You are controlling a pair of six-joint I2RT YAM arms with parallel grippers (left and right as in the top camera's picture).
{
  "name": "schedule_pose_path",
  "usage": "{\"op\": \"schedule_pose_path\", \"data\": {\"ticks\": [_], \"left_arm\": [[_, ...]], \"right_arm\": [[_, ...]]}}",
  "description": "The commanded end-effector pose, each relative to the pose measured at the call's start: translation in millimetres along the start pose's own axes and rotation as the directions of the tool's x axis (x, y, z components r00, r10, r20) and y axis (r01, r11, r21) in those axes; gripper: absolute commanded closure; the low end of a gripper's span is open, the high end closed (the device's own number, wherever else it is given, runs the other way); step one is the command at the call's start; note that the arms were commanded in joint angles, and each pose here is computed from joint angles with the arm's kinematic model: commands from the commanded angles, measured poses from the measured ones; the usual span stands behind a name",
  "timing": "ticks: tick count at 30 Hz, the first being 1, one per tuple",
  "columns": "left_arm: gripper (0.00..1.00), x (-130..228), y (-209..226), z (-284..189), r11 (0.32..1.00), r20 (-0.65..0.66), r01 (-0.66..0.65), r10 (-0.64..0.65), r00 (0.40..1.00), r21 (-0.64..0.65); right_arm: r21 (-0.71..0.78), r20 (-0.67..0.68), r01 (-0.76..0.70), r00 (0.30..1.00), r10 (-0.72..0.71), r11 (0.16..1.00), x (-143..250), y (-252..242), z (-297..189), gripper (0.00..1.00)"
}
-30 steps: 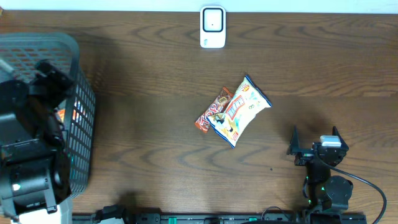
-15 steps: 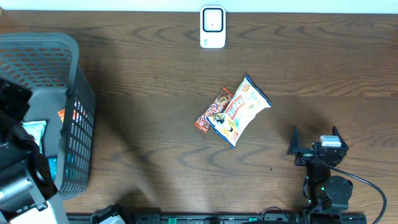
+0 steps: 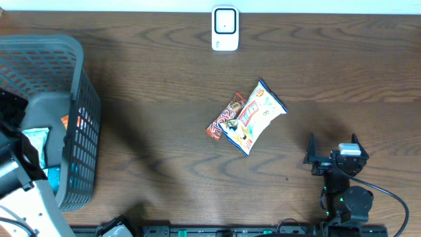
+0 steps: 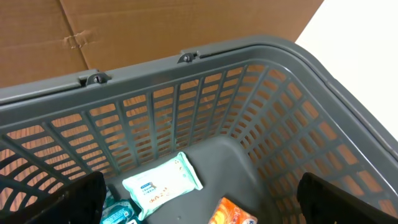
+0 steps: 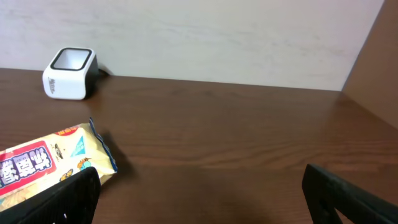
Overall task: Scan the item barcode
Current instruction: 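Reach the left gripper down into the basket toward the mint-green packet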
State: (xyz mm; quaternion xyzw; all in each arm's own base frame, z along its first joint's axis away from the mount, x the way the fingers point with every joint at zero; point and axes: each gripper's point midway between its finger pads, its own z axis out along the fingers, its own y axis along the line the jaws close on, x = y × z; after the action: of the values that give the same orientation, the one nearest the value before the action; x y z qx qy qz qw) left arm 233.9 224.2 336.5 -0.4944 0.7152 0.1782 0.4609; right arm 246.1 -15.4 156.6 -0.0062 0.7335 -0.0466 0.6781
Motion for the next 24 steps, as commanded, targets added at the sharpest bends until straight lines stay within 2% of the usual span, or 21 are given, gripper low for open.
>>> {"op": "schedule_pose_path", "data": {"ticks": [1, 13, 19, 24], "left_arm": [[0.02, -14, 4, -7, 1.000, 0.043, 0.030, -0.030, 0.999, -0.009], [0.02, -10, 27, 22, 0.993, -0.003, 0.047, -0.047, 0.999, -0.105], [0.02, 18, 28, 56, 0.988, -0.129, -0.006, -0.014, 0.992, -0.153], [0.02, 61, 23, 90, 0.988, -0.311, -0.055, 0.006, 0.950, -0.148]], "right_arm": [[-0.007, 0.000, 0.010, 1.000, -0.010, 1.000, 0, 2, 0, 0.01], [-0.007, 0.000, 0.010, 1.000, -0.010, 1.000, 0, 2, 0, 0.01], [-0.007, 0.000, 0.010, 1.000, -0.010, 1.000, 0, 2, 0, 0.01], [-0.007, 0.000, 0.010, 1.000, -0.010, 1.000, 0, 2, 0, 0.01]]}}
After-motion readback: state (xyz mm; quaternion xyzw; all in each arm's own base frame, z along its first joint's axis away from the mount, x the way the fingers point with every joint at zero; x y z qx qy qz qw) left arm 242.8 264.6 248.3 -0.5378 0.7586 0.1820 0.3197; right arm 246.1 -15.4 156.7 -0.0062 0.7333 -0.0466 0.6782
